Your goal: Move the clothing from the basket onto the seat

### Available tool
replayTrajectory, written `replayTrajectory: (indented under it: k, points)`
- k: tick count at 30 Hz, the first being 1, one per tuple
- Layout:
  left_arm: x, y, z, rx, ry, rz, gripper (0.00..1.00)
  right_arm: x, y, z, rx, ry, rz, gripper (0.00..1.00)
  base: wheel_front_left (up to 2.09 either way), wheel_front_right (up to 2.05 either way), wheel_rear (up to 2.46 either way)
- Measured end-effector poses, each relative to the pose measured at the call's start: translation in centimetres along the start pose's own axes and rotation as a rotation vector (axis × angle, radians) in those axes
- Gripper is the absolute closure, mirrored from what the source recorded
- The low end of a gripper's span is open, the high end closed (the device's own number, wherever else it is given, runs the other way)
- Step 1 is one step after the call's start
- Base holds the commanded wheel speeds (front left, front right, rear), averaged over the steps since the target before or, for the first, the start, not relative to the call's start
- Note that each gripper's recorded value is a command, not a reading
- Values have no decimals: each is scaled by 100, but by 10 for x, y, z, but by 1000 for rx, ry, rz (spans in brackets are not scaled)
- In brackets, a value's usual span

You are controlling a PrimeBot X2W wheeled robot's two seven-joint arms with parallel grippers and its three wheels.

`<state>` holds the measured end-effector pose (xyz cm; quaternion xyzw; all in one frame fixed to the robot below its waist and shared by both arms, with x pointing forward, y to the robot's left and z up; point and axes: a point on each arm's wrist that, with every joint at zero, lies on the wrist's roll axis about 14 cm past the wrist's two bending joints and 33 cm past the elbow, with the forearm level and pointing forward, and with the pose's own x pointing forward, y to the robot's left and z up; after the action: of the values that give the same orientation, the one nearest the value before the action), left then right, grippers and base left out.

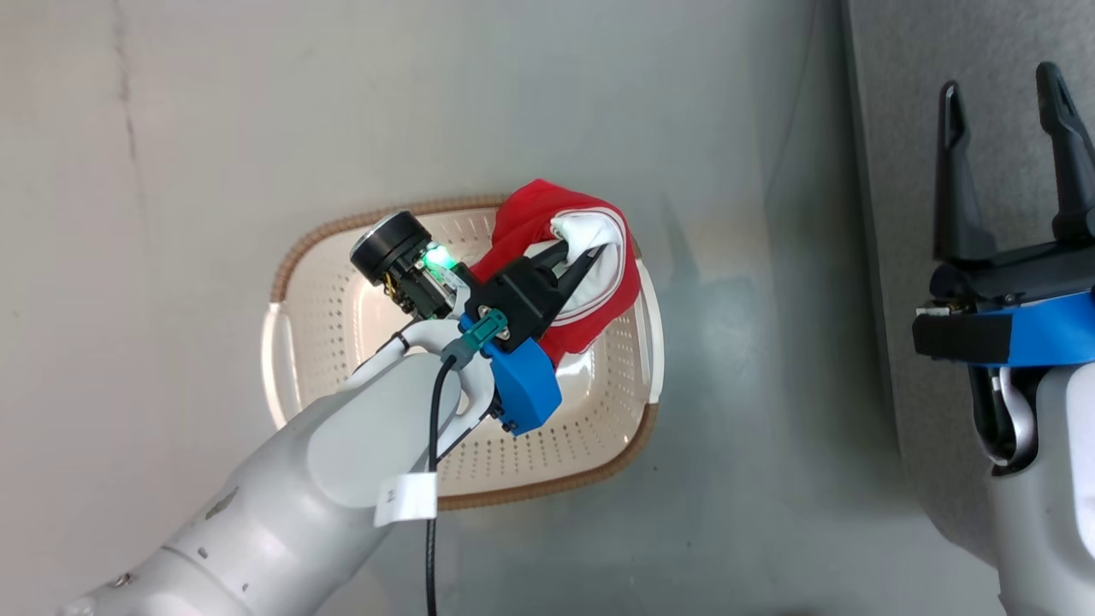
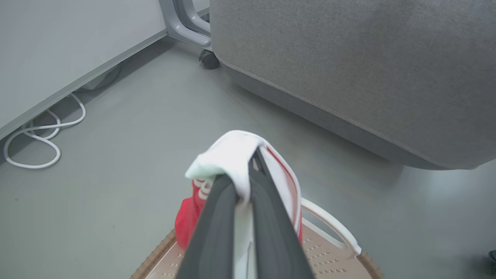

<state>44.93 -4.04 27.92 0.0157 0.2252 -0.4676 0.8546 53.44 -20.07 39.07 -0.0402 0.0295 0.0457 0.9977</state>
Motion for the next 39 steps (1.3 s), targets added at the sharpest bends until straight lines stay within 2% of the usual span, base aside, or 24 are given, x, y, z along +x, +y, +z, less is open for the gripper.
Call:
replayTrajectory:
  k: [20,28,39]
  points:
    - [-73,10,160,158,-364,222,100,-45,7,73,28,-96,2,0,0,0,0]
    - [-99,-4,206,224,-464,255,100,-66,8,97,39,-136,-3,0,0,0,0]
    - [-129,-34,243,303,-540,260,100,-102,7,118,47,-170,-23,0,0,0,0]
